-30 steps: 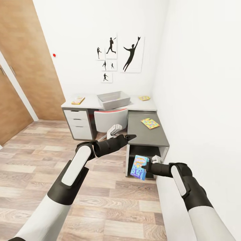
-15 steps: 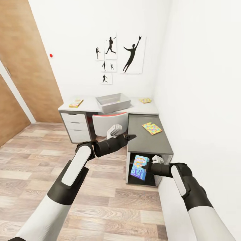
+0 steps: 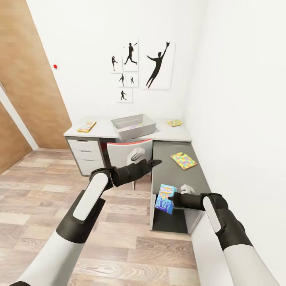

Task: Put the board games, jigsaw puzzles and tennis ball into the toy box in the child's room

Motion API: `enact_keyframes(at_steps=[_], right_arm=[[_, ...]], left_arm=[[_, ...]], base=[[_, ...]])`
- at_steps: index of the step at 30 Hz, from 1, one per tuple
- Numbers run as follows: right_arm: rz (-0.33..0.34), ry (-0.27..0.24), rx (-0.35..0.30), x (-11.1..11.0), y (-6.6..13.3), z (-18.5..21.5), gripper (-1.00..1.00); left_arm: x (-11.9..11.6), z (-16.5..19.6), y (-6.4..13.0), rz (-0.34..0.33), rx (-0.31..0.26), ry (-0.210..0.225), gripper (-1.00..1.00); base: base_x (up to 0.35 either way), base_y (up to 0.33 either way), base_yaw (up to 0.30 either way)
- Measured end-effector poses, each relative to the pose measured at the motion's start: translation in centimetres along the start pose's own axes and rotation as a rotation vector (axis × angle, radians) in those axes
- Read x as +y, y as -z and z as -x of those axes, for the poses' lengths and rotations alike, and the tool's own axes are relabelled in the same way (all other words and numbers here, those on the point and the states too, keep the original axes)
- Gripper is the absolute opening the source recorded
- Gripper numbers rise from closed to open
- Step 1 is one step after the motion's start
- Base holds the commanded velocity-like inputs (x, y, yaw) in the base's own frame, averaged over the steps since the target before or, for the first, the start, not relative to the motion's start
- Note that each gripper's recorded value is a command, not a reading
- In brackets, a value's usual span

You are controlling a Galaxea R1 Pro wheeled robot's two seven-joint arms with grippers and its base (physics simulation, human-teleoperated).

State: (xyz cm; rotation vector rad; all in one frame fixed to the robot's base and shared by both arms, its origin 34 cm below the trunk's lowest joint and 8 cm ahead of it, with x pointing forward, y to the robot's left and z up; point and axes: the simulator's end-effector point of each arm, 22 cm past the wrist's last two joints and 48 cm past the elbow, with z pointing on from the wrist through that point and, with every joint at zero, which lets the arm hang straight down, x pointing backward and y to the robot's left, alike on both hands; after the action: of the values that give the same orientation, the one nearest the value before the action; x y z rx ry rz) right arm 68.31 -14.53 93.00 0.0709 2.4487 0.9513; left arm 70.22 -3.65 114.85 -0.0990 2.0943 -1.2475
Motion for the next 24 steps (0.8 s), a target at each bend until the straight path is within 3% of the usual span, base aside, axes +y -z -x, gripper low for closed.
enact_keyframes(at_steps=[18,24], right_arm=[[0.007,0.031,-0.038,0.9,0.9,1.2,-1.00],[0.011,0.029,-0.040,1.0,0.9,1.2,-1.00]], left_arm=[[0.0,0.0,0.0,0.000,0.000,-0.002,1.00],[0.0,-0.1,0.0,0.001,0.001,-0.002,1.00]], base=[[0.333,0.000,-0.013],[0.172,0.000,0.012]])
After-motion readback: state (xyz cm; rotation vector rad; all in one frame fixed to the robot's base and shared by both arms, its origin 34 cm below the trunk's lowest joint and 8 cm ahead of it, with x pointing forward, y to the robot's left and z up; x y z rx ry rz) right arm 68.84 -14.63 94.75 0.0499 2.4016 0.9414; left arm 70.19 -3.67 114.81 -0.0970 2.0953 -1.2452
